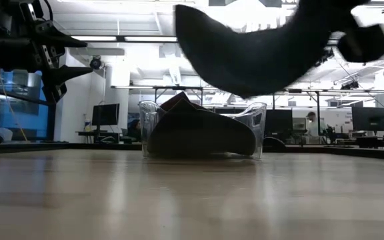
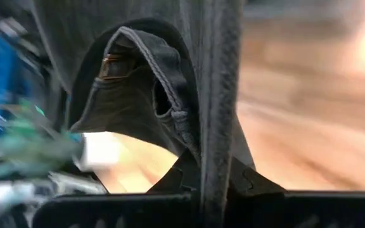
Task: Pick & Place hat
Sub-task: Put the black cap into the bottom transparent bin
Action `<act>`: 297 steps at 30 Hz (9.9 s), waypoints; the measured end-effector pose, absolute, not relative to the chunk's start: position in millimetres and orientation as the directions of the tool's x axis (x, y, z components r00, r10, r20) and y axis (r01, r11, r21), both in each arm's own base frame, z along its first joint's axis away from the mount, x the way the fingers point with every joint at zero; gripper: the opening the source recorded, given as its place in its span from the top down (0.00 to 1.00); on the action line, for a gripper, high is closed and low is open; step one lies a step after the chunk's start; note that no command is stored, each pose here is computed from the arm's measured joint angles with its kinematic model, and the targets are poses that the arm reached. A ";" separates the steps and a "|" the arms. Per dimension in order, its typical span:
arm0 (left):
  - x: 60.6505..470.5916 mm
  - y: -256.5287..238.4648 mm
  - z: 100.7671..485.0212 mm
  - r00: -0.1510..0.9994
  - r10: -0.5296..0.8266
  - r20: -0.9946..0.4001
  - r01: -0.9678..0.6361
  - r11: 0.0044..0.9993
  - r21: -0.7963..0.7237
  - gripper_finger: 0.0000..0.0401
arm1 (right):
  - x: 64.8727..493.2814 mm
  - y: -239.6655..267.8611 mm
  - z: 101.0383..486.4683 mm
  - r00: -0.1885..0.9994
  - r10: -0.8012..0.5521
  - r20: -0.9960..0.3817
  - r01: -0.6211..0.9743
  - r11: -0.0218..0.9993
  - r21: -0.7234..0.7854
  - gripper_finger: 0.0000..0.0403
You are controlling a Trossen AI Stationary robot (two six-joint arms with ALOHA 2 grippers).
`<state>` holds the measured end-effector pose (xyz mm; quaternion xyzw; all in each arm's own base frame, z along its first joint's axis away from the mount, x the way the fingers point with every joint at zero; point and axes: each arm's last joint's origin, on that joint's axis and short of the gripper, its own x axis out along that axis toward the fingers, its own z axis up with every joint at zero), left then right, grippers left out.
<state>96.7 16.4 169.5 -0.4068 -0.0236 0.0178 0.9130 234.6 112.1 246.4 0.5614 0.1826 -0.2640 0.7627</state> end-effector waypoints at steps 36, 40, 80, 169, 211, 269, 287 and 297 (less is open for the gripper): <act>96.7 16.4 169.5 0.998 0.052 0.028 -0.014 0.668 -0.744 0.46 | 390.0 102.2 225.1 0.445 -0.893 0.064 0.041 0.092 0.995 0.99; 96.7 16.4 169.5 0.998 0.052 0.028 -0.014 0.668 -0.744 0.46 | 401.9 99.6 217.3 0.422 -0.903 0.074 -0.034 0.066 0.997 0.99; 96.7 16.3 169.5 0.998 0.051 0.028 -0.013 0.668 -0.744 0.46 | 423.1 91.5 190.5 0.298 -0.954 0.015 0.078 0.041 0.996 0.99; 96.7 16.4 169.5 0.998 0.052 0.028 -0.014 0.668 -0.744 0.46 | 364.4 80.3 336.3 0.360 -0.933 0.020 0.366 0.161 0.917 0.99; 95.3 19.0 185.1 0.977 0.149 0.153 -0.010 0.748 -0.664 0.46 | 320.1 92.3 258.8 0.426 -0.904 0.035 0.133 0.100 0.986 0.99; 270.7 59.2 276.2 0.986 0.160 0.054 -0.063 0.643 -0.763 0.46 | 334.1 75.0 255.6 0.572 -0.812 0.121 0.035 0.172 0.985 0.99; 275.8 41.0 279.6 0.988 0.153 0.034 -0.108 0.823 -0.558 0.46 | 336.3 71.1 258.3 0.582 -0.802 0.136 0.009 0.173 0.985 0.99; 296.8 47.8 294.3 0.951 0.304 -0.059 -0.287 0.796 -0.532 0.46 | 336.3 71.4 258.2 0.585 -0.799 0.136 0.016 0.179 0.984 0.99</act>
